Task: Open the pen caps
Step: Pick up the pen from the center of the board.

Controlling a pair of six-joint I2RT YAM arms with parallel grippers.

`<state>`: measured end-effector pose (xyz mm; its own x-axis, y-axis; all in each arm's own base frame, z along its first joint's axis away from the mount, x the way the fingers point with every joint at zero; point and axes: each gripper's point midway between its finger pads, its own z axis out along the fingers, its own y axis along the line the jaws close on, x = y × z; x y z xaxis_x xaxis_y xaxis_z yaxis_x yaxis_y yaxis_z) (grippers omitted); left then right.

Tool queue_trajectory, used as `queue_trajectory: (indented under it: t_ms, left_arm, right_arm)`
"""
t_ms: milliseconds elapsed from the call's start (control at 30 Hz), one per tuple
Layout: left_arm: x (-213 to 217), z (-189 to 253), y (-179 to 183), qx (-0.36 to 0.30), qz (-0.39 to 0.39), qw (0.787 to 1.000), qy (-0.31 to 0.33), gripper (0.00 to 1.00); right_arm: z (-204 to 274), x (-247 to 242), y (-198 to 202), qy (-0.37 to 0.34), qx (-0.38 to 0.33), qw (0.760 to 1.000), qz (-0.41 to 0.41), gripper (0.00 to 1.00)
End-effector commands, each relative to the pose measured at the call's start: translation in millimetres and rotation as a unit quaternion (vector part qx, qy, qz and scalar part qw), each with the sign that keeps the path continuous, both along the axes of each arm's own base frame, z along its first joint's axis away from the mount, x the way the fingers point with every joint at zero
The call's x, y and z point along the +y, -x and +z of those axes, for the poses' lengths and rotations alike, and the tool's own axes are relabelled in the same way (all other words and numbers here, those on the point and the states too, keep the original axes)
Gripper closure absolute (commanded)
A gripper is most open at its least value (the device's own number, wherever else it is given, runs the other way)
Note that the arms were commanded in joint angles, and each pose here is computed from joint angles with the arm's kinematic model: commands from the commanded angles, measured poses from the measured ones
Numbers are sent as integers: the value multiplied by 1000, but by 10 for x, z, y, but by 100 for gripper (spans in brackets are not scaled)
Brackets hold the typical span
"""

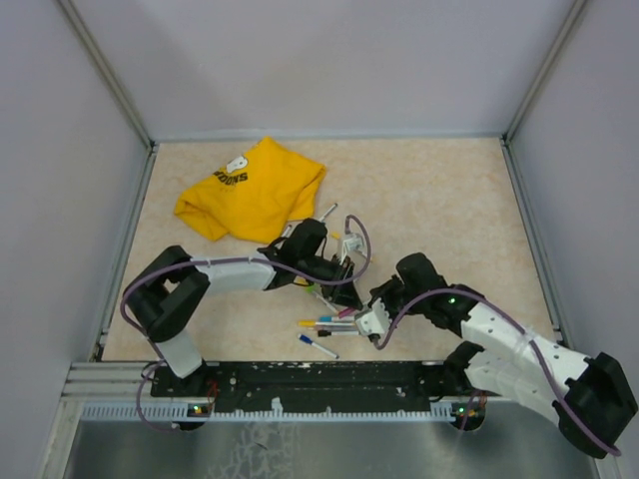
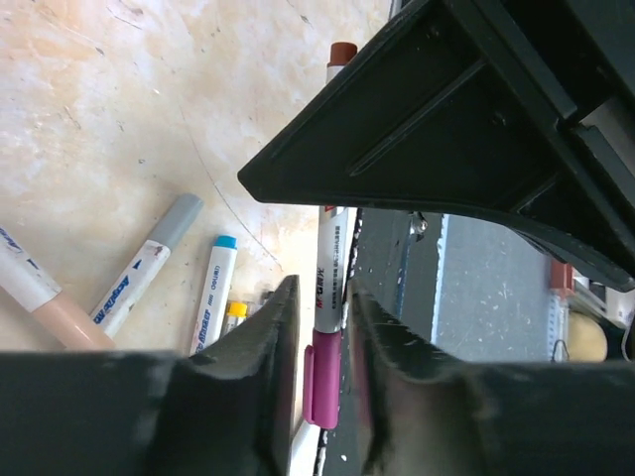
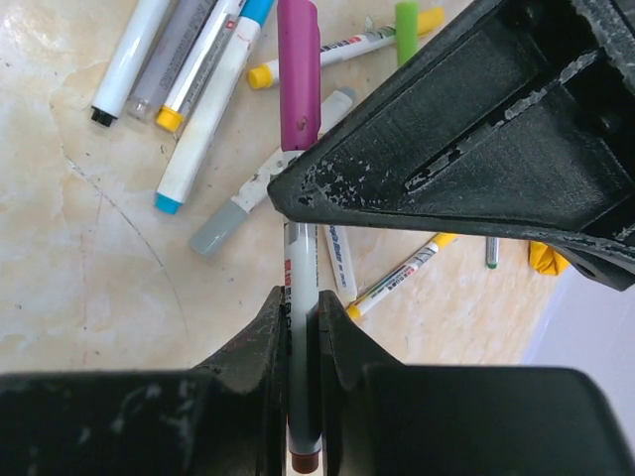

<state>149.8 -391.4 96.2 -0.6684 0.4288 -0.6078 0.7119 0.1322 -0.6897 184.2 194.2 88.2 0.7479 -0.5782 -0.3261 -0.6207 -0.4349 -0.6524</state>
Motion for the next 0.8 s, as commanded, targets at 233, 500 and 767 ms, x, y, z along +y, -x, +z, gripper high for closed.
queue_trajectory:
  t_ms: [233,500,767]
  left_arm:
    - [193,690,-186,-125,126,977,117,37]
    - [655,1075,-174,-179,234,923,248,13]
    - [1018,1224,-156,-192,304,877,318,1]
  right_arm:
    - [339,124,38,-73,50,995,-35,100]
    - [455,111,113,-110,122,984,-76,100]
    - [557,179,137,-128,226,957,-131,100]
